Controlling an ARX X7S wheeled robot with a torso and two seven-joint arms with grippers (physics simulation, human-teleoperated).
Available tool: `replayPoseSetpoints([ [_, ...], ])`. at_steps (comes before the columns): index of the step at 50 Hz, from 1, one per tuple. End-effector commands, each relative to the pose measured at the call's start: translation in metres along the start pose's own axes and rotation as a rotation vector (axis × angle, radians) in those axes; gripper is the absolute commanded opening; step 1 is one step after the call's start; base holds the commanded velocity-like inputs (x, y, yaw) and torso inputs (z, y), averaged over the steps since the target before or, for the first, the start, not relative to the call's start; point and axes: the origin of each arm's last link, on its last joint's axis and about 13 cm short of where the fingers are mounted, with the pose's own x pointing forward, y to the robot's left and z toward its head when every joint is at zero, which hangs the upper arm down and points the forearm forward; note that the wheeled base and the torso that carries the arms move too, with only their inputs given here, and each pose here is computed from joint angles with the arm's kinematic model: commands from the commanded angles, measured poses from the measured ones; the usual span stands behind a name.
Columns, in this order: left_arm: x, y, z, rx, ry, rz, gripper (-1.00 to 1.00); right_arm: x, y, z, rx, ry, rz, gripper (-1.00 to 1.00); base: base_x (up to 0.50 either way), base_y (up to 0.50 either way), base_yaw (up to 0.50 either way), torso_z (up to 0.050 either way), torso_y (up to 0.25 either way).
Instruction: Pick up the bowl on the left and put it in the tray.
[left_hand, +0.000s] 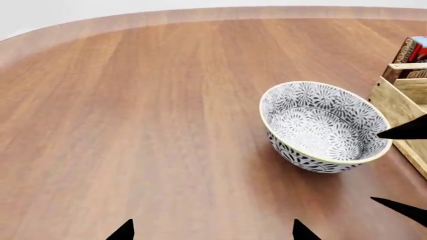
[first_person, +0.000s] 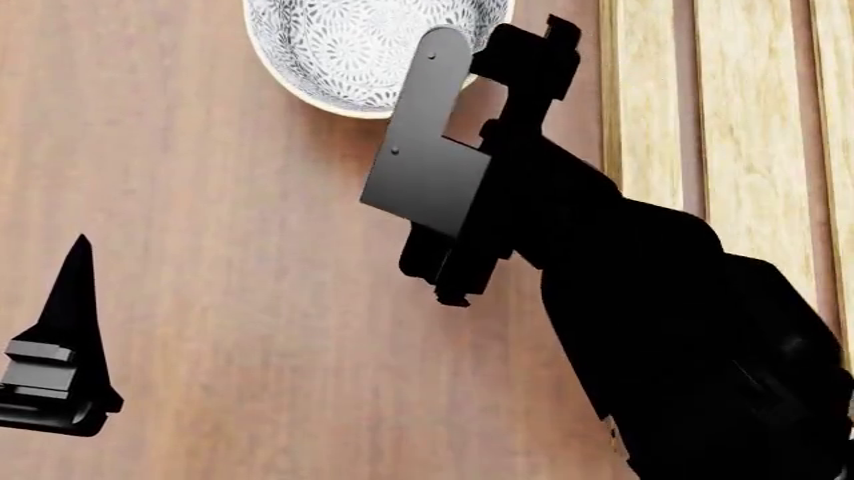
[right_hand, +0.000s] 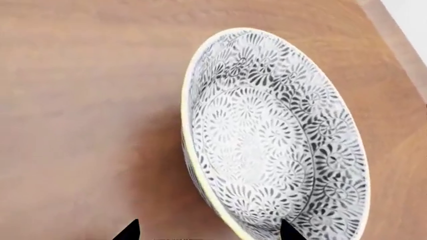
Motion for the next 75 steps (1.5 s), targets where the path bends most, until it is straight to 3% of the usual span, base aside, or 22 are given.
replayPoseSetpoints([
  [1, 0.000, 0.001, 0.000, -0.002, 0.000, 0.001, 1.00, 0.019, -0.007, -0.012, -0.091, 0.042, -0.002, 1.00, 0.00, 0.00, 0.00, 0.000, 0.000],
  [8, 0.001, 0.001, -0.002, -0.003, 0.003, 0.001, 1.00, 0.026, -0.004, -0.018, -0.104, 0.054, -0.010, 1.00, 0.00, 0.00, 0.00, 0.000, 0.000],
  [9, 0.001, 0.001, -0.002, -0.004, 0.002, 0.001, 1.00, 0.026, -0.001, -0.019, -0.107, 0.052, -0.009, -1.00, 0.00, 0.00, 0.00, 0.000, 0.000],
  [26, 0.001, 0.001, -0.003, -0.005, 0.008, 0.003, 1.00, 0.022, 0.015, -0.022, -0.106, 0.043, 0.041, -1.00, 0.00, 0.00, 0.00, 0.000, 0.000],
  [38, 0.000, 0.000, -0.002, -0.004, 0.007, 0.000, 1.00, -0.008, -0.030, 0.019, -0.103, -0.036, -0.028, -1.00, 0.00, 0.00, 0.00, 0.000, -0.001],
  [47, -0.002, -0.002, 0.001, -0.003, 0.000, -0.007, 1.00, -0.040, -0.061, 0.037, -0.161, -0.029, -0.085, -1.00, 0.00, 0.00, 0.00, 0.000, 0.000],
  [62, -0.001, -0.003, 0.001, -0.010, 0.002, -0.014, 1.00, -0.092, -0.085, 0.026, -0.265, 0.116, -0.095, -1.00, 0.00, 0.00, 0.00, 0.000, 0.000],
  [75, -0.002, -0.005, 0.003, -0.013, -0.002, -0.027, 1.00, -0.127, -0.083, 0.010, -0.284, 0.257, -0.075, -1.00, 0.00, 0.00, 0.00, 0.000, 0.000],
])
